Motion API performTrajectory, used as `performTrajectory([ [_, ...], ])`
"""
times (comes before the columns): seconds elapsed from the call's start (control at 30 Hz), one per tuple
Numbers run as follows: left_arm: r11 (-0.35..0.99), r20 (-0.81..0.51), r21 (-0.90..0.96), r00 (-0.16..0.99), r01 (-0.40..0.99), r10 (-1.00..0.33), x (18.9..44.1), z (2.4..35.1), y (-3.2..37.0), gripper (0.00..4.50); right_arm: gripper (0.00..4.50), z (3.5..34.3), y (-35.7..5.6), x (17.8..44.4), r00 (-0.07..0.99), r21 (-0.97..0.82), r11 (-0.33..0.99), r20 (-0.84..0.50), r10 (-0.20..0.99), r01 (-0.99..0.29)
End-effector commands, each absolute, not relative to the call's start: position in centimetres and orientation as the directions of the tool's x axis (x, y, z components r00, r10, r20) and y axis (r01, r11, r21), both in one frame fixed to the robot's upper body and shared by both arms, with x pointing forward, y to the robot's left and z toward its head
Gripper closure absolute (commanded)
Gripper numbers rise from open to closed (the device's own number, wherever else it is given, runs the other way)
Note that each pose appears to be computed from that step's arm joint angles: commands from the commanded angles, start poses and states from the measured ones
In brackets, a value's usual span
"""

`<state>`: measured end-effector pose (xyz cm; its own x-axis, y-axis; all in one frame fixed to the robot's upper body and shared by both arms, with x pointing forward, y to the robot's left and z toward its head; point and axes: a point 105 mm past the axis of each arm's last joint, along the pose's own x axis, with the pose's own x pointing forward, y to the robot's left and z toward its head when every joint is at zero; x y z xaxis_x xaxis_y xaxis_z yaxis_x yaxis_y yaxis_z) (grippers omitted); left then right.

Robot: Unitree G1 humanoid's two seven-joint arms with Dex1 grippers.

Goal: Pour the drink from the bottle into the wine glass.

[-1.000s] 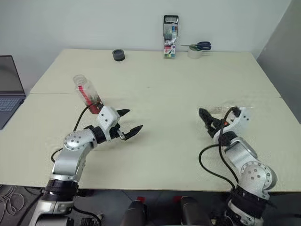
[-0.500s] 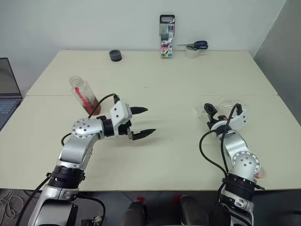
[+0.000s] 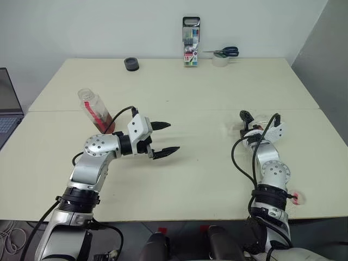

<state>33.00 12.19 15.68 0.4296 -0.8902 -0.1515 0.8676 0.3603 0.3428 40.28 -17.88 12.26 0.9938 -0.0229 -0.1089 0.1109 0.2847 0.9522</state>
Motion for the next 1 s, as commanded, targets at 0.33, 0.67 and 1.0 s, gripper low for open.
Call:
performTrajectory([
  [0.33,0.346,-0.140,0.355,0.416,0.868,-0.899,32.4,15.8,11.7,0.00,4.33,14.4,-17.0,40.4,0.999,0.980,0.200,-0.012,0.038,0.004],
  [0.67,0.409,-0.137,0.322,0.470,0.854,-0.872,32.4,15.2,12.8,0.00,4.36,17.3,-15.2,40.6,0.984,0.366,0.921,0.165,0.074,-0.131],
  [1.0,0.493,-0.128,0.235,0.530,0.838,-0.838,32.0,14.9,13.7,0.00,4.36,12.1,-11.4,38.6,0.959,-0.041,0.968,0.130,0.250,-0.247],
])
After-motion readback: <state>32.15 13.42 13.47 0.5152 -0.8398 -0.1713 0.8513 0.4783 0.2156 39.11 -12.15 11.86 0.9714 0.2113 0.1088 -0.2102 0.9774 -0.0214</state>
